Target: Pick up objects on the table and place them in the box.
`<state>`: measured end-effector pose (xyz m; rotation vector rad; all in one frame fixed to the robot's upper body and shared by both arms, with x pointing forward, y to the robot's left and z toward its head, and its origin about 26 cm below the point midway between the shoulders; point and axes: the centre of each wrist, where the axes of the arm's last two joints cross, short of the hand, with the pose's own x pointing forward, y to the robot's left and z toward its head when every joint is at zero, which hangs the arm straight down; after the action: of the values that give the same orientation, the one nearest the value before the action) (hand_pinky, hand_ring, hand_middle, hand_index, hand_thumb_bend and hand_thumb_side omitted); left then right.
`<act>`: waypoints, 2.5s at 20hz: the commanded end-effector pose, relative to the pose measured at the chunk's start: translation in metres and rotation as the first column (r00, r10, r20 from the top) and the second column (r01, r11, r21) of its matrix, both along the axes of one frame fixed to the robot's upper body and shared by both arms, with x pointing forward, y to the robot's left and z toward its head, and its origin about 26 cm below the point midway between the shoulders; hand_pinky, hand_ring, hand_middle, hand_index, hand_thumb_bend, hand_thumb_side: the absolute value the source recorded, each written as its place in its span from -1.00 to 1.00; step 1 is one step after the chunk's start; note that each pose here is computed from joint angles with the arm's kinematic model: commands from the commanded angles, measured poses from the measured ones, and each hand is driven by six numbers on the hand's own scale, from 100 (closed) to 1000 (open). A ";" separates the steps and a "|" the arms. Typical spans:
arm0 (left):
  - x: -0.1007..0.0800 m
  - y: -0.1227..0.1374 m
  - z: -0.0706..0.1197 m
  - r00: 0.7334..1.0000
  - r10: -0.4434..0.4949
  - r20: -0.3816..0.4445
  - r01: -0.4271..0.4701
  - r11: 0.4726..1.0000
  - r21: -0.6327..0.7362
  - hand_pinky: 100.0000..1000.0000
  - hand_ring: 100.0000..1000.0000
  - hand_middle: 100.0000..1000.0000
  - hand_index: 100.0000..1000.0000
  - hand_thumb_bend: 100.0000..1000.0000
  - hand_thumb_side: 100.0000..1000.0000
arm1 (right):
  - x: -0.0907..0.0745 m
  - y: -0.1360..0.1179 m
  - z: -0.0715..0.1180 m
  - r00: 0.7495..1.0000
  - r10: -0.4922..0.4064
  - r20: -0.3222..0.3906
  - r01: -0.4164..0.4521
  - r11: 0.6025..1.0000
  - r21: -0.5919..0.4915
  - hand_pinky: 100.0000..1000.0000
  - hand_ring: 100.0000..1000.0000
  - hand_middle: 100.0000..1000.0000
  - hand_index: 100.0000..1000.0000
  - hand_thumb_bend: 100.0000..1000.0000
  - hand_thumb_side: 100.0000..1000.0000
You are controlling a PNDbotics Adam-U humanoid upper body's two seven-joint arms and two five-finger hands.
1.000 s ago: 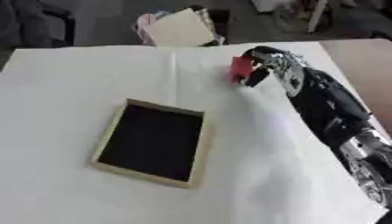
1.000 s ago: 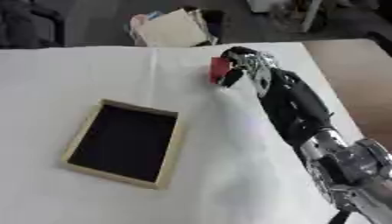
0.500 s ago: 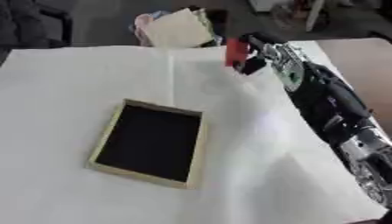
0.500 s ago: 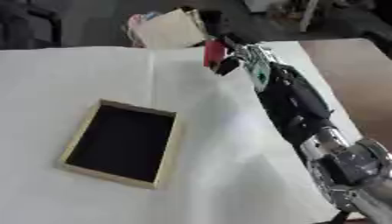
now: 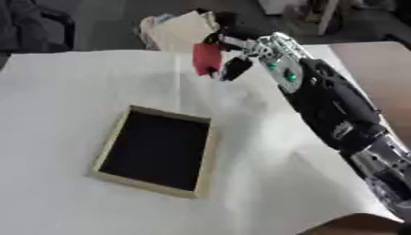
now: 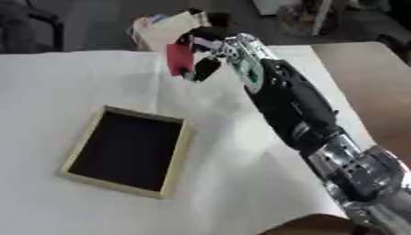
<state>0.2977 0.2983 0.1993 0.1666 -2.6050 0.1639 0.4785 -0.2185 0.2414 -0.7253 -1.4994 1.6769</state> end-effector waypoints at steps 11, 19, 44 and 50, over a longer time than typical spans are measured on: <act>-0.002 0.000 0.007 1.000 -0.007 0.021 0.007 1.000 0.017 0.55 0.15 0.20 0.56 -0.66 -0.23 | -0.046 0.090 0.006 0.917 0.393 -0.066 -0.396 0.918 -0.040 0.37 0.48 -0.12 0.47 -1.00 -0.70; -0.001 -0.001 0.008 1.000 -0.011 0.024 0.011 1.000 0.017 0.55 0.15 0.20 0.57 -0.66 -0.23 | -0.046 0.097 -0.016 0.912 0.398 -0.097 -0.404 0.913 -0.061 0.51 0.59 0.39 0.75 -0.80 -0.62; -0.002 0.001 0.006 1.000 -0.003 0.018 0.003 1.000 0.012 0.55 0.15 0.20 0.57 -0.67 -0.23 | -0.043 0.061 0.007 0.942 0.290 0.170 -0.296 0.955 0.008 0.47 0.67 0.82 0.99 0.03 -0.34; -0.003 0.002 0.005 1.000 0.007 0.014 -0.007 1.000 0.010 0.55 0.15 0.19 0.57 -0.67 -0.23 | -0.047 0.019 0.056 0.940 0.129 0.315 -0.196 0.962 0.191 0.26 0.56 0.68 0.96 -0.05 -0.25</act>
<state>0.2972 0.2988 0.1978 0.1670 -2.5961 0.1609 0.4357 -0.1863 0.2719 -0.7171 -1.9145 1.6035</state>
